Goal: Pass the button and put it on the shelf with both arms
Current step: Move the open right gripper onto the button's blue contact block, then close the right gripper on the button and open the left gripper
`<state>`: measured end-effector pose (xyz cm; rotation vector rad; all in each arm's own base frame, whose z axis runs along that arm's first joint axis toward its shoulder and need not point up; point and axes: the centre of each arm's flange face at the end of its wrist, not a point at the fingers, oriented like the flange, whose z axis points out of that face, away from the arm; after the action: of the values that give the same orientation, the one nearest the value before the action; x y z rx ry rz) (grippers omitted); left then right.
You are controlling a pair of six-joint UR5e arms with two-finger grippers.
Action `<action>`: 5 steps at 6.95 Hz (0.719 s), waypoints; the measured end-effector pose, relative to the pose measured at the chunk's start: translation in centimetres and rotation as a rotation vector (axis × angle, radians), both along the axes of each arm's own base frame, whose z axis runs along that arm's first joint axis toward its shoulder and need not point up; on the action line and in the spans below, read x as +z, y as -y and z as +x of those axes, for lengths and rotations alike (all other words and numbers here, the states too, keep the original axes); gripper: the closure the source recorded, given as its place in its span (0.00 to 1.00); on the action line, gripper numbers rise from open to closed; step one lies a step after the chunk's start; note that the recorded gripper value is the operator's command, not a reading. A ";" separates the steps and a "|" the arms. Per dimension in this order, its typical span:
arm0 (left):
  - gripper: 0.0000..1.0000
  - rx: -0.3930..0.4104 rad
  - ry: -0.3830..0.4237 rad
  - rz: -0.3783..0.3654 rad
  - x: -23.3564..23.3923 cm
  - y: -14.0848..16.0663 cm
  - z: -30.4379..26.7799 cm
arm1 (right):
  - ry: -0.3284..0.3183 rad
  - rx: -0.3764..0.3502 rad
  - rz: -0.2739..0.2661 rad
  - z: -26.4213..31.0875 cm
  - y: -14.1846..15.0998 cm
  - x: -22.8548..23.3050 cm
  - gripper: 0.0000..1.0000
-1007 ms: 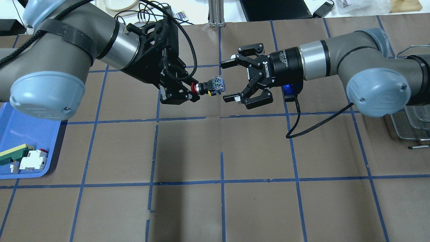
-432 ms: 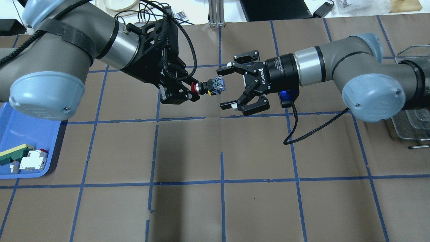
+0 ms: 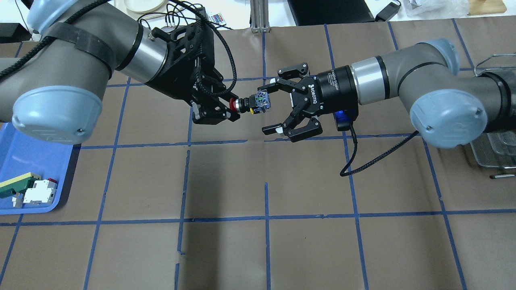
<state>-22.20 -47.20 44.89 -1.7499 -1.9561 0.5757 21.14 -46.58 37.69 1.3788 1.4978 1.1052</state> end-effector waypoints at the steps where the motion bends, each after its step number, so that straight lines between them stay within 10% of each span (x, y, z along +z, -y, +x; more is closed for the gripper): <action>1: 0.73 0.000 0.000 0.000 0.0 0.0 0.0 | 0.000 0.001 -0.002 0.0 0.0 0.1 0.26; 3: 0.73 0.000 0.000 0.001 -0.1 0.0 0.0 | 0.001 0.002 -0.011 0.1 0.0 0.2 0.79; 5: 0.73 0.000 0.000 -0.001 0.0 0.0 0.0 | 0.007 0.000 -0.015 0.1 0.1 0.2 0.93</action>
<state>-22.20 -47.20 44.90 -1.7503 -1.9563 0.5764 21.22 -46.63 37.89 1.3629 1.4988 1.0954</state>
